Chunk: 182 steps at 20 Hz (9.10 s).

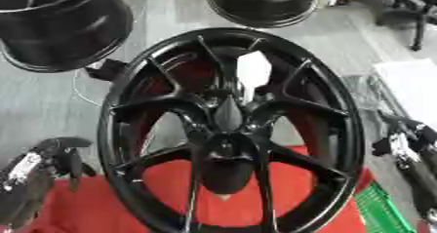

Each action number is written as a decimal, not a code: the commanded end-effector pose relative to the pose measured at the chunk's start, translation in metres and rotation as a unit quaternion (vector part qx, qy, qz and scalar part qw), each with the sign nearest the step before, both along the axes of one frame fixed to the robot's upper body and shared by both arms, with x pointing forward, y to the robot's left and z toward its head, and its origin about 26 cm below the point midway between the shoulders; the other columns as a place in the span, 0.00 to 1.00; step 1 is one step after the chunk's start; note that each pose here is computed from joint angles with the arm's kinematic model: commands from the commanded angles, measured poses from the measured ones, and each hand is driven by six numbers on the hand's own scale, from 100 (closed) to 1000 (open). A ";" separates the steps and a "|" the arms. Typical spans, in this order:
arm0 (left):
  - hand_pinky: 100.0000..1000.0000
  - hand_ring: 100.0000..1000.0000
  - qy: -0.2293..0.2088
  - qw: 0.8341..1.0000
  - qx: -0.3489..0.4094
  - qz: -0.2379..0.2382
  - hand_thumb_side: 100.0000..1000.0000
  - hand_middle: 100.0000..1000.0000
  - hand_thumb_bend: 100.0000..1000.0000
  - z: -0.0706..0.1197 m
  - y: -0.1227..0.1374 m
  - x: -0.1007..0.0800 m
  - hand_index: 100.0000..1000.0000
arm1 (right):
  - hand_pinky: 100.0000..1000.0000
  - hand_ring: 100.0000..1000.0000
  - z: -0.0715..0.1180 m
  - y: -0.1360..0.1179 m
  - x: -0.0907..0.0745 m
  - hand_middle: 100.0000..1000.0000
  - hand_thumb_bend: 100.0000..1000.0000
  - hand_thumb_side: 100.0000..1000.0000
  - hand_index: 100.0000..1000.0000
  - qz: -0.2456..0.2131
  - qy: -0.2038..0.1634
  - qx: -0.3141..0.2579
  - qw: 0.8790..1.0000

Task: Pull the pin out of the wheel hub.

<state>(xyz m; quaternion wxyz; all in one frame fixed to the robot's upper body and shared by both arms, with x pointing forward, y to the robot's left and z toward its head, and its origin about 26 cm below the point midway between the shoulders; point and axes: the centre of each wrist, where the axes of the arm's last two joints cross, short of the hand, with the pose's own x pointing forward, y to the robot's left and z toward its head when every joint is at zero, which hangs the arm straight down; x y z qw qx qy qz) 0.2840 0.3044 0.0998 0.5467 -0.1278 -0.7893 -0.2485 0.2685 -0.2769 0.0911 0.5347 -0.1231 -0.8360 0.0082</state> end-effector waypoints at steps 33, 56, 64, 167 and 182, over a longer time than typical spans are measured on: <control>0.57 0.31 -0.009 1.000 0.021 -0.013 0.91 0.40 0.00 0.006 -0.001 -0.001 0.74 | 0.42 0.50 0.203 -0.038 0.020 1.00 0.00 0.16 0.94 0.269 -0.136 -0.481 0.824; 0.57 0.31 -0.007 0.999 0.021 -0.043 0.91 0.40 0.00 0.000 -0.006 0.000 0.74 | 0.34 0.44 0.210 0.008 0.109 1.00 0.00 0.33 0.97 0.334 -0.030 -0.529 0.780; 0.57 0.31 -0.008 0.999 0.021 -0.045 0.91 0.40 0.00 0.001 -0.006 0.001 0.74 | 0.33 0.42 0.206 0.008 0.115 1.00 0.00 0.55 0.97 0.339 0.001 -0.554 0.760; 0.56 0.29 -0.010 0.999 0.025 -0.047 0.91 0.39 0.00 0.003 -0.008 0.002 0.74 | 0.18 0.33 0.204 -0.002 0.121 0.54 0.00 0.12 0.65 0.266 -0.009 -0.613 0.744; 0.56 0.29 0.007 0.999 0.037 -0.030 0.91 0.39 0.00 0.003 0.002 0.001 0.74 | 0.18 0.35 0.263 -0.049 0.083 0.58 0.00 0.33 0.67 0.261 -0.062 -0.528 0.806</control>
